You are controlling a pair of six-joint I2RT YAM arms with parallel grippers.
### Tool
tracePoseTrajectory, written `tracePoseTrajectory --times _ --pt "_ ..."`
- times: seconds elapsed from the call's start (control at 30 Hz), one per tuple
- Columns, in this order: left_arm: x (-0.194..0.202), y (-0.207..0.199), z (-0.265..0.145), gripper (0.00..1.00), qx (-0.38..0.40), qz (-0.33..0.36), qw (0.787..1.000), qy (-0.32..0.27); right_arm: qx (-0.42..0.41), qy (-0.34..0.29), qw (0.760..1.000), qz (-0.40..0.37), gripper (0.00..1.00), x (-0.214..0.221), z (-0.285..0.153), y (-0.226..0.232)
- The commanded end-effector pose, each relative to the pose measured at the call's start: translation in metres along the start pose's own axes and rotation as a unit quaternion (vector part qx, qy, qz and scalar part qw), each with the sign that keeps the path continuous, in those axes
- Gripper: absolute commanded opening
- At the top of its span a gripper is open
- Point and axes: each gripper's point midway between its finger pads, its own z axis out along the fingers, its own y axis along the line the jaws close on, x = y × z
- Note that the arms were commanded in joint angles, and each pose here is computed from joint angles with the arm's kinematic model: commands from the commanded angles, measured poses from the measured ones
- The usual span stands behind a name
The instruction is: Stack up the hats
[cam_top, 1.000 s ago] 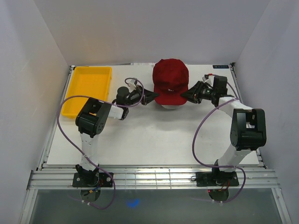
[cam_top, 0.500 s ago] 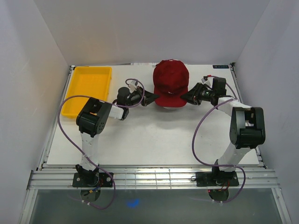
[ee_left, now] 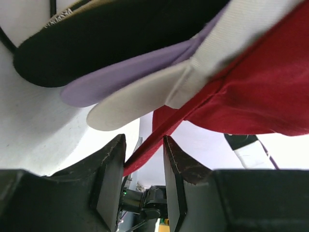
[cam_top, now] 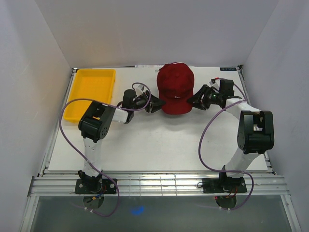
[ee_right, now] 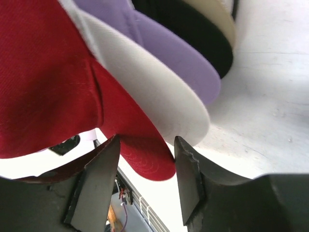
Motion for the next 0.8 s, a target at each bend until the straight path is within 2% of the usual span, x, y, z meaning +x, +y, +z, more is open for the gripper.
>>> tracePoseTrajectory --times 0.0,0.27,0.77 --pt "0.006 -0.010 -0.007 0.47 -0.018 0.015 1.000 0.016 0.011 -0.025 0.999 -0.019 0.56 -0.016 -0.011 0.008" --pt "0.003 -0.015 -0.007 0.48 -0.019 0.023 0.999 0.015 0.014 -0.024 0.999 -0.022 0.64 -0.014 -0.013 0.009" --pt "-0.002 -0.005 -0.006 0.56 -0.067 0.041 0.997 0.020 0.018 -0.022 0.999 -0.025 0.68 -0.017 -0.013 0.011"
